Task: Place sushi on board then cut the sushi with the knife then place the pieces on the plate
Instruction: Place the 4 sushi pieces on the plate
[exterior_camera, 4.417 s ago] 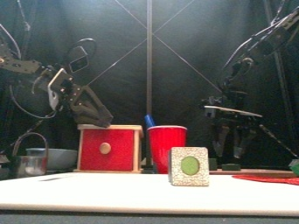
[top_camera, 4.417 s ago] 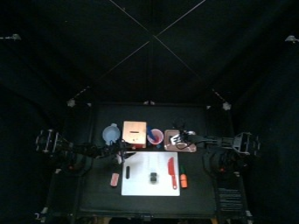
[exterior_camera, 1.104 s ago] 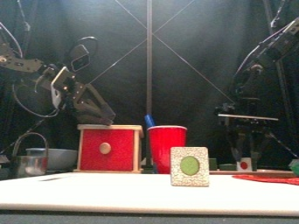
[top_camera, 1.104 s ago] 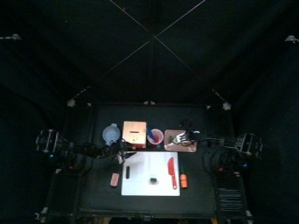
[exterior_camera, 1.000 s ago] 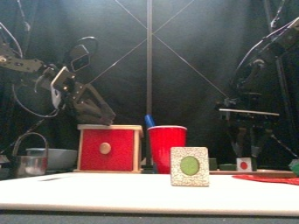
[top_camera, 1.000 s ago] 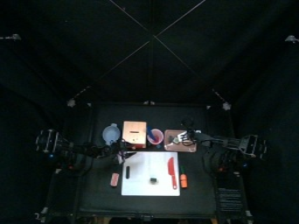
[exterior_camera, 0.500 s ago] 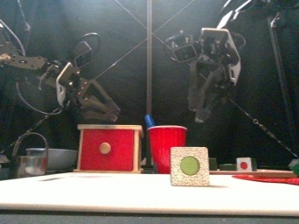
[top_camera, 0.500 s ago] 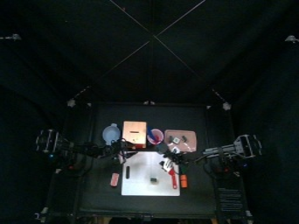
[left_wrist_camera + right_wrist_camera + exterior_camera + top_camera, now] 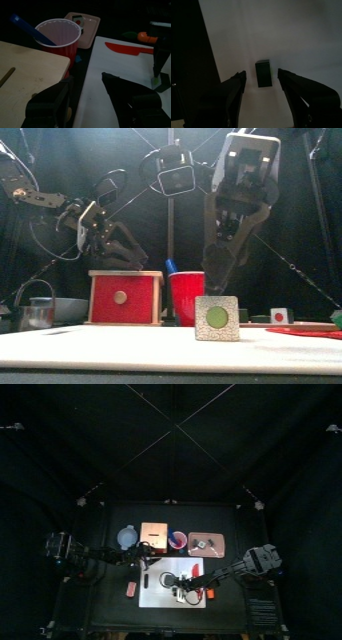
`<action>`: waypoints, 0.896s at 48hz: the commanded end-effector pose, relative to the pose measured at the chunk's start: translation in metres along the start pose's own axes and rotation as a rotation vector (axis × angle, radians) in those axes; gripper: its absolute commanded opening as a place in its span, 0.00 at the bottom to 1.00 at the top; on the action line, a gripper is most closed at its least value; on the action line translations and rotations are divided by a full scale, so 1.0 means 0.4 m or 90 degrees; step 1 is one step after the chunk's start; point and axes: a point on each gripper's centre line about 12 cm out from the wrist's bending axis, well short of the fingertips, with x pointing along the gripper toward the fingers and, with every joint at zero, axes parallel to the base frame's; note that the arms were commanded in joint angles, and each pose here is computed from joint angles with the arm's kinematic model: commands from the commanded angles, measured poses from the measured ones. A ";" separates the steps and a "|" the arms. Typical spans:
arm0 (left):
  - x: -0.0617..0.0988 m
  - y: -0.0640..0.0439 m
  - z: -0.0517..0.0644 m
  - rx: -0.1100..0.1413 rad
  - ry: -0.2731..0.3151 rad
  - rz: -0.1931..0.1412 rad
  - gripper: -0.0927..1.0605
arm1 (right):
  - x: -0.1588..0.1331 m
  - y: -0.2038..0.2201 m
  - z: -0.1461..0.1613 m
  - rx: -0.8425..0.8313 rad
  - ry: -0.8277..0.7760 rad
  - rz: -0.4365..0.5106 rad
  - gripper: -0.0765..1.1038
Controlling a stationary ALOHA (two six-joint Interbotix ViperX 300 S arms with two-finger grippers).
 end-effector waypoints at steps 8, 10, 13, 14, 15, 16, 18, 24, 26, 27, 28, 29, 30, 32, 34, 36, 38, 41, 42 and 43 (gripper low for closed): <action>0.006 -0.006 0.025 0.000 -0.019 -0.004 0.82 | -0.005 0.005 0.022 -0.009 -0.013 -0.002 0.60; 0.006 -0.005 0.025 0.000 -0.019 -0.003 0.82 | -0.004 0.001 0.021 -0.006 -0.012 -0.006 0.53; 0.008 -0.007 0.027 0.000 -0.021 -0.004 0.82 | -0.012 -0.003 0.018 -0.003 -0.013 -0.007 0.44; 0.007 -0.007 0.028 0.000 -0.021 -0.004 0.82 | -0.019 -0.005 0.019 -0.001 -0.015 -0.007 0.43; 0.007 -0.007 0.029 -0.001 -0.022 -0.004 0.82 | -0.026 -0.006 0.019 0.000 -0.016 -0.007 0.42; 0.007 -0.007 0.029 -0.001 -0.023 -0.004 0.82 | -0.032 -0.009 0.016 0.002 -0.013 -0.009 0.42; 0.004 -0.008 0.031 -0.001 -0.025 -0.005 0.82 | -0.058 -0.025 0.006 0.009 -0.005 -0.018 0.42; 0.000 -0.011 0.034 0.000 -0.028 -0.009 0.82 | -0.117 -0.129 -0.045 0.070 0.034 -0.069 0.43; -0.001 -0.011 0.034 0.000 -0.028 -0.009 0.82 | -0.136 -0.177 -0.070 0.105 0.049 -0.090 0.43; -0.001 -0.011 0.034 0.000 -0.028 -0.009 0.82 | -0.145 -0.196 -0.080 0.121 0.052 -0.099 0.43; -0.001 -0.012 0.034 0.001 -0.028 -0.009 0.82 | -0.161 -0.224 -0.095 0.146 0.056 -0.111 0.43; -0.002 -0.012 0.032 0.000 -0.027 -0.009 0.82 | -0.172 -0.243 -0.107 0.166 0.059 -0.120 0.43; -0.002 -0.013 0.032 0.000 -0.027 -0.010 0.82 | -0.180 -0.264 -0.117 0.185 0.060 -0.128 0.43; -0.003 -0.017 0.034 0.001 -0.028 -0.013 0.82 | -0.203 -0.304 -0.147 0.221 0.058 -0.146 0.43; -0.005 -0.025 0.041 0.002 -0.034 -0.020 0.82 | -0.225 -0.344 -0.179 0.252 0.053 -0.166 0.43; -0.009 -0.031 0.052 0.004 -0.042 -0.025 0.82 | -0.246 -0.382 -0.213 0.277 0.044 -0.186 0.43; -0.013 -0.035 0.058 0.005 -0.048 -0.030 0.82 | -0.262 -0.410 -0.240 0.305 0.038 -0.198 0.43; -0.021 -0.040 0.068 0.012 -0.058 -0.039 0.82 | -0.294 -0.462 -0.290 0.384 0.018 -0.218 0.43; -0.024 -0.040 0.069 0.014 -0.059 -0.040 0.82 | -0.301 -0.473 -0.303 0.404 0.013 -0.223 0.43; -0.025 -0.041 0.070 0.015 -0.061 -0.041 0.82 | -0.311 -0.487 -0.320 0.432 0.005 -0.228 0.43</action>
